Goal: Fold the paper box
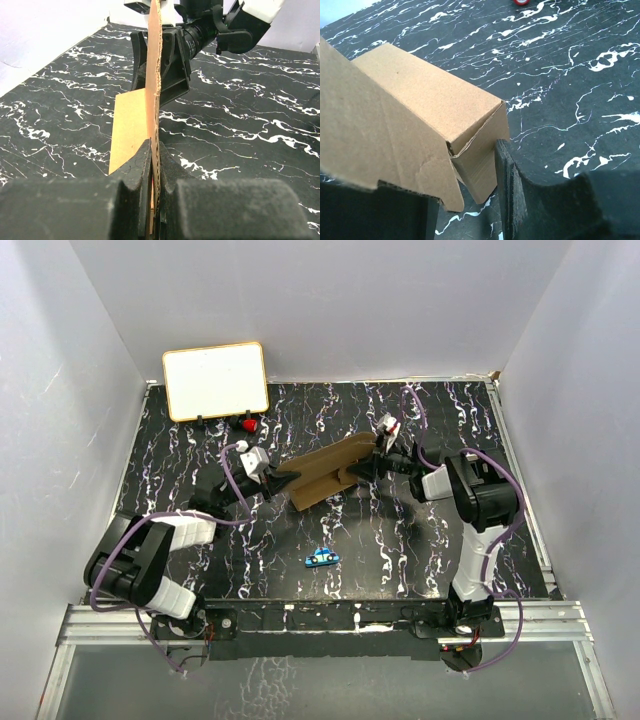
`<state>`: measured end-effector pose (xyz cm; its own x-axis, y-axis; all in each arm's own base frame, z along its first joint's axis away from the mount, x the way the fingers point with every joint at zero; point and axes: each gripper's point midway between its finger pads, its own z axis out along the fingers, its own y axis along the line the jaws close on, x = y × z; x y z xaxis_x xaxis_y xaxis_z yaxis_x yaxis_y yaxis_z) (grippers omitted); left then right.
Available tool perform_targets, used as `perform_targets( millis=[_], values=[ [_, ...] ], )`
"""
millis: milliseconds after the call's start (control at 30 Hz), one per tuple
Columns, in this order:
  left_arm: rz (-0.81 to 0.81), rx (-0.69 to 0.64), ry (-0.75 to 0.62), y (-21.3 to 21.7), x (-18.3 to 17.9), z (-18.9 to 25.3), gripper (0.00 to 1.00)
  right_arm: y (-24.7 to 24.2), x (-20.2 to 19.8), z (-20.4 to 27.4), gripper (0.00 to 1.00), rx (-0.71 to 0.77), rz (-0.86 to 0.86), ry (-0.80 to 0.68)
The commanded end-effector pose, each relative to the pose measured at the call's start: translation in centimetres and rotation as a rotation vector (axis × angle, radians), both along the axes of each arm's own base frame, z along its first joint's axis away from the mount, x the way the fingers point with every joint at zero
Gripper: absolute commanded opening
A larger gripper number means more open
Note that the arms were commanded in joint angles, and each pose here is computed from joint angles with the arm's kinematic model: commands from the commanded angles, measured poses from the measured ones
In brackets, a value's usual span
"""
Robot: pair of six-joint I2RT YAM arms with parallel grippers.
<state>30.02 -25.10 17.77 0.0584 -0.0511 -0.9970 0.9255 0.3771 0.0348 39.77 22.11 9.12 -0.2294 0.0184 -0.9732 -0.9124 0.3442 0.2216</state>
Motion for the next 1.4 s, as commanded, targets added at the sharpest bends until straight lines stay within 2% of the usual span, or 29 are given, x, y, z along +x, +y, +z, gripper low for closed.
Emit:
perform_targets(
  millis=[0,367,733,1000,1167,1267,1367],
  values=[
    [-0.019,-0.016,-0.008,0.0,-0.4,0.3,0.00,0.3,0.6,1.1,0.46,0.022,-0.018,-0.127],
    [-0.030,-0.017,0.011,0.1,-0.6,-0.1,0.00,0.2,0.4,1.3,0.42,0.033,-0.077,-0.158],
    [-0.037,-0.012,0.022,0.1,-1.0,-0.4,0.00,0.6,0.0,2.0,0.35,0.008,-0.159,-0.270],
    [-0.028,-0.045,0.035,0.1,-0.9,0.5,0.00,0.6,-0.7,3.3,0.19,0.025,-0.150,-0.340],
    [0.020,-0.064,0.108,0.2,0.2,1.6,0.00,0.9,-0.9,5.3,0.08,0.017,-0.115,-0.368],
    [0.062,-0.077,0.163,0.3,0.9,1.9,0.09,0.9,-0.9,5.9,0.08,-0.012,-0.099,-0.358],
    [0.102,-0.103,0.177,0.7,1.2,2.8,0.27,0.8,-0.9,6.0,0.08,-0.067,-0.082,-0.334]
  ],
)
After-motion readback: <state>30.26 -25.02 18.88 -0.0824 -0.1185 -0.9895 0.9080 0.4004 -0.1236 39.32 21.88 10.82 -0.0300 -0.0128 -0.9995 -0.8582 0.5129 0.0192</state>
